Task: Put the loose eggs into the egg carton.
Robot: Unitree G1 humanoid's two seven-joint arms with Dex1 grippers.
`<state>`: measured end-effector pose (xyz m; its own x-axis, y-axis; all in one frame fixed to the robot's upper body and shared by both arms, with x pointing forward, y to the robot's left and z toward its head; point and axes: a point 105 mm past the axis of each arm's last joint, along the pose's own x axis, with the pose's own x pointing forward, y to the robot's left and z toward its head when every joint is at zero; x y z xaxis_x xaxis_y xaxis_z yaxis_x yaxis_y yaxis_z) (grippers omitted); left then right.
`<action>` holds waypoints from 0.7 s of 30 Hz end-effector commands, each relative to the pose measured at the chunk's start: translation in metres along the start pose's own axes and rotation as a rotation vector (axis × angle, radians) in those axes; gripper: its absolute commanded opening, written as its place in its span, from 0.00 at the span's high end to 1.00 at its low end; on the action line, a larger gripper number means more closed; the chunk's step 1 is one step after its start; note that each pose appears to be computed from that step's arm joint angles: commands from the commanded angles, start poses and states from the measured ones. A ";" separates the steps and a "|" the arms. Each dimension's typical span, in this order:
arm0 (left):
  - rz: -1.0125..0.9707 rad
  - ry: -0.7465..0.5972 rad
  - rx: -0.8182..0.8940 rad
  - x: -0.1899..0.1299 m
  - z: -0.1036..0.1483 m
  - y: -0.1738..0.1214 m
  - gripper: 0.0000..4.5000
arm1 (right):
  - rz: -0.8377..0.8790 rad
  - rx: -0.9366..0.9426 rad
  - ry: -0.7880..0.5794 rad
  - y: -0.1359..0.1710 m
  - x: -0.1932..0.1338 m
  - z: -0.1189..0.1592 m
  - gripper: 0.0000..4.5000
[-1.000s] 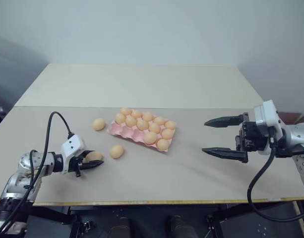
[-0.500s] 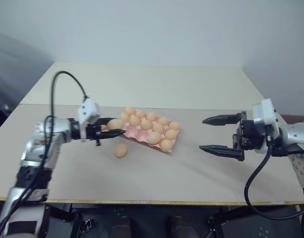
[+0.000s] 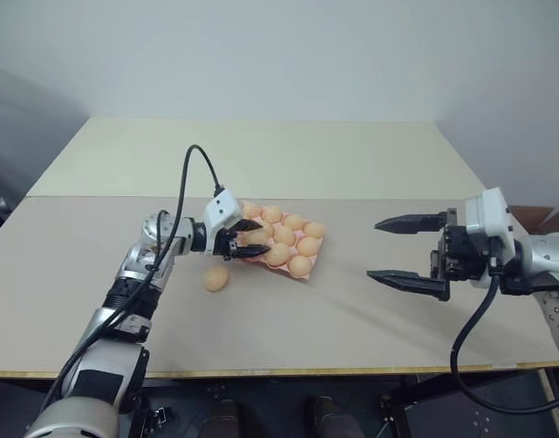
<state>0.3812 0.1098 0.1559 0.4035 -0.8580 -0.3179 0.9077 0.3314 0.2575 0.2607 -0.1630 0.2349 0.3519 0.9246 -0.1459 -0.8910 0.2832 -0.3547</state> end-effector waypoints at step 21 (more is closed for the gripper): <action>0.228 -0.090 -0.127 -0.219 0.003 -0.053 0.00 | 0.103 -0.001 -0.023 -0.004 -0.002 -0.001 0.00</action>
<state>0.2525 0.2753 0.1966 0.5697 -0.7922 -0.2188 0.8218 0.5525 0.1391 0.2676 -0.1650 0.2279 0.2666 0.9500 -0.1628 -0.9313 0.2104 -0.2974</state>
